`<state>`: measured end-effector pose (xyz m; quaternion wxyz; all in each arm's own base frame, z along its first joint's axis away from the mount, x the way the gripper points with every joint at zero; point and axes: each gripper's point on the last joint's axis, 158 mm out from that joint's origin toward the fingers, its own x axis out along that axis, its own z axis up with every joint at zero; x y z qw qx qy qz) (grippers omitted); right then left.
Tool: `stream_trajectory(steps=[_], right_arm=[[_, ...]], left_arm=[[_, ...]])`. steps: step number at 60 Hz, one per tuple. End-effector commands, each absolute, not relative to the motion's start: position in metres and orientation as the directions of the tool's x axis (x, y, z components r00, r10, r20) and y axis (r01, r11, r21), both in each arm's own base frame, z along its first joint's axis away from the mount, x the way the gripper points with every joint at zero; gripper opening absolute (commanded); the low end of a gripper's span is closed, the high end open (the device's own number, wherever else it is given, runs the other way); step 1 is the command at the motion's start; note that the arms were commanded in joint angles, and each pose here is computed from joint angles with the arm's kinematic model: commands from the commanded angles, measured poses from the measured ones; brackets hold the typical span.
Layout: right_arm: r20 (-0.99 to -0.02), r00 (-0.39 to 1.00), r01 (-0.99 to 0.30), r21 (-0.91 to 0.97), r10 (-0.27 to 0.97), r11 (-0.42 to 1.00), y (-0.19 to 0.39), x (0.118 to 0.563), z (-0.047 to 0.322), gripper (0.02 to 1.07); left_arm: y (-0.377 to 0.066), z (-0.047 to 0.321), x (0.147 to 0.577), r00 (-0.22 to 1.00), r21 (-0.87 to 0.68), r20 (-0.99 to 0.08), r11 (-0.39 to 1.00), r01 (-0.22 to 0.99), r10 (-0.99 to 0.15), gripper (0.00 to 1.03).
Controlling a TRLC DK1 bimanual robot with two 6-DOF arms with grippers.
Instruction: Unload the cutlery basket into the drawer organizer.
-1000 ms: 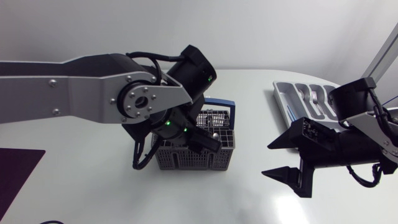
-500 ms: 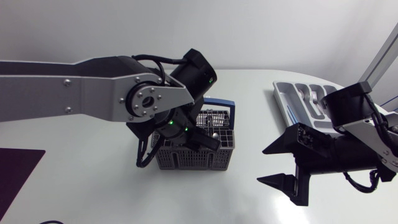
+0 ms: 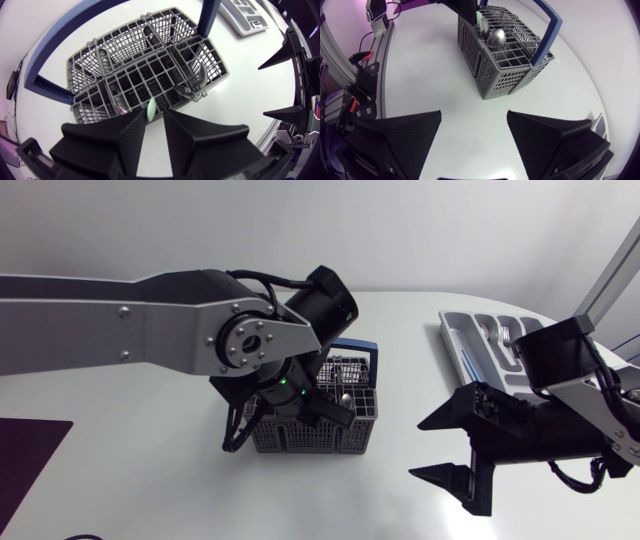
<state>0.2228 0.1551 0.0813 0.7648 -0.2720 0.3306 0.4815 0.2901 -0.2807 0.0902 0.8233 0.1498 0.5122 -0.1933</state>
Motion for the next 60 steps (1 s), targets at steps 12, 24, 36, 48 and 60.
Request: stream_trajectory(steps=[12, 24, 36, 48, 60], right_arm=[[-0.774, 0.310, -0.913, -0.081, 0.553, 0.399, 0.154, 0.214, 0.073, 0.97], [-0.770, 0.313, -0.915, -0.088, 0.556, 0.394, 0.155, 0.213, 0.076, 0.97], [-0.771, 0.312, -0.915, -0.088, 0.555, 0.393, 0.155, 0.211, 0.075, 0.97], [-0.769, 0.317, -0.916, -0.096, 0.555, 0.390, 0.155, 0.210, 0.076, 0.97], [-0.770, 0.319, -0.916, -0.100, 0.552, 0.390, 0.155, 0.209, 0.077, 0.97]], left_arm=[[-0.283, 0.087, 0.290, 0.397, 0.062, -0.906, 0.885, 0.462, -0.144, 0.23], [-0.282, 0.088, 0.290, 0.400, 0.061, -0.905, 0.884, 0.463, -0.147, 0.14], [-0.278, 0.092, 0.287, 0.406, 0.058, -0.901, 0.884, 0.464, -0.153, 0.09], [-0.277, 0.105, 0.286, 0.425, 0.045, -0.888, 0.886, 0.462, -0.177, 0.06], [-0.275, 0.117, 0.283, 0.440, 0.028, -0.875, 0.887, 0.462, -0.201, 0.06]])
